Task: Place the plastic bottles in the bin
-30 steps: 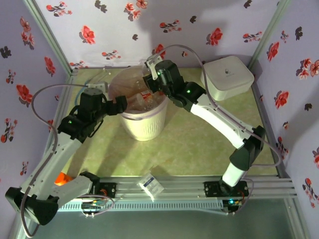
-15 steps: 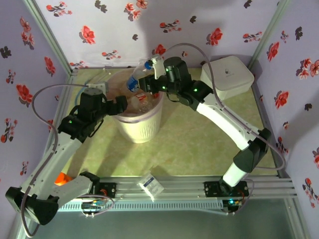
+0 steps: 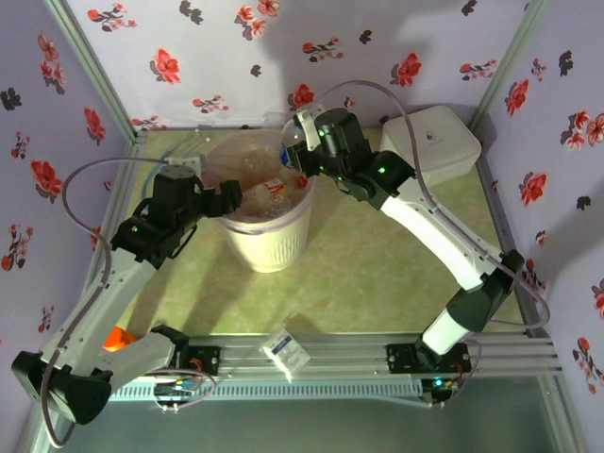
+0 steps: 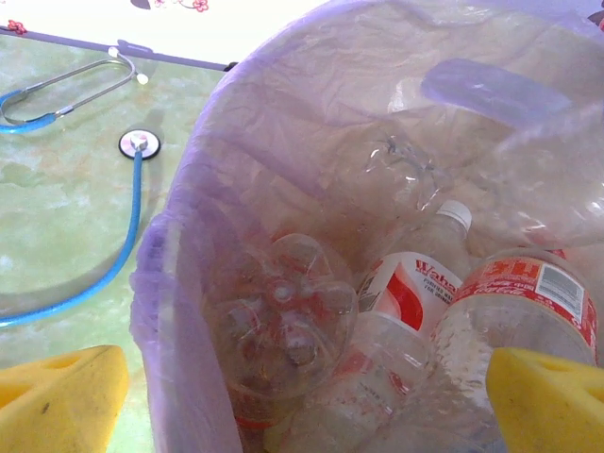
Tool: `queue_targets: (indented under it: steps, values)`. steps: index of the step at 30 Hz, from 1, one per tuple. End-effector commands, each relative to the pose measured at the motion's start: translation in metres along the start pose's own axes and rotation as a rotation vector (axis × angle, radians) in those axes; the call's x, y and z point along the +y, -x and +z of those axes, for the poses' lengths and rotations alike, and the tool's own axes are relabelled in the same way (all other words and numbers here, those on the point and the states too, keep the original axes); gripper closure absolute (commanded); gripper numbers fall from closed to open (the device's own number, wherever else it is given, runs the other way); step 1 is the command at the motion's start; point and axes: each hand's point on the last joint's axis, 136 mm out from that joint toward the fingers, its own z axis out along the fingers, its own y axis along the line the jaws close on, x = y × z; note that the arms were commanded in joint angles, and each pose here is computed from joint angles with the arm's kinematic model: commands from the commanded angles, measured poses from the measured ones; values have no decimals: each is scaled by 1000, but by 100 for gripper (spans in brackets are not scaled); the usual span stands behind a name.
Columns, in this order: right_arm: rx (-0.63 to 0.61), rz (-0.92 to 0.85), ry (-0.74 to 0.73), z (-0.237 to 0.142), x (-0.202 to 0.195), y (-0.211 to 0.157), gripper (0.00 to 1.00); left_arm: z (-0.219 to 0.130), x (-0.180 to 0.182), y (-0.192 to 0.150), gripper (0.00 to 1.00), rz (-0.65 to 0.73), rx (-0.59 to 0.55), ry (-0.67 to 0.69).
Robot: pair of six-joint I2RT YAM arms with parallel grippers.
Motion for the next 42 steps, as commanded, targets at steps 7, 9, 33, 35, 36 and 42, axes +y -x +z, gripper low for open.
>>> queue_targets:
  steps: [7, 9, 33, 35, 36, 42]
  values:
    - [159, -132, -99, 14, -16, -29, 71, 12, -3, -2, 2, 18, 24, -8]
    - [207, -126, -44, 24, -3, -42, 71, 13, -5, -2, 2, 18, 25, -16]
    - [328, -14, 42, 34, 14, -63, 32, 10, -7, -2, 2, 13, 16, -35]
    - [264, -29, 23, 21, 8, -41, 28, 10, -6, -2, 2, 14, 14, -34]
    - [229, -35, 20, 14, 7, -29, 26, 9, -7, -2, 2, 15, 14, -35]
    - [50, -50, -38, -19, -8, 22, 22, 8, -7, 0, 2, 13, 9, -37]
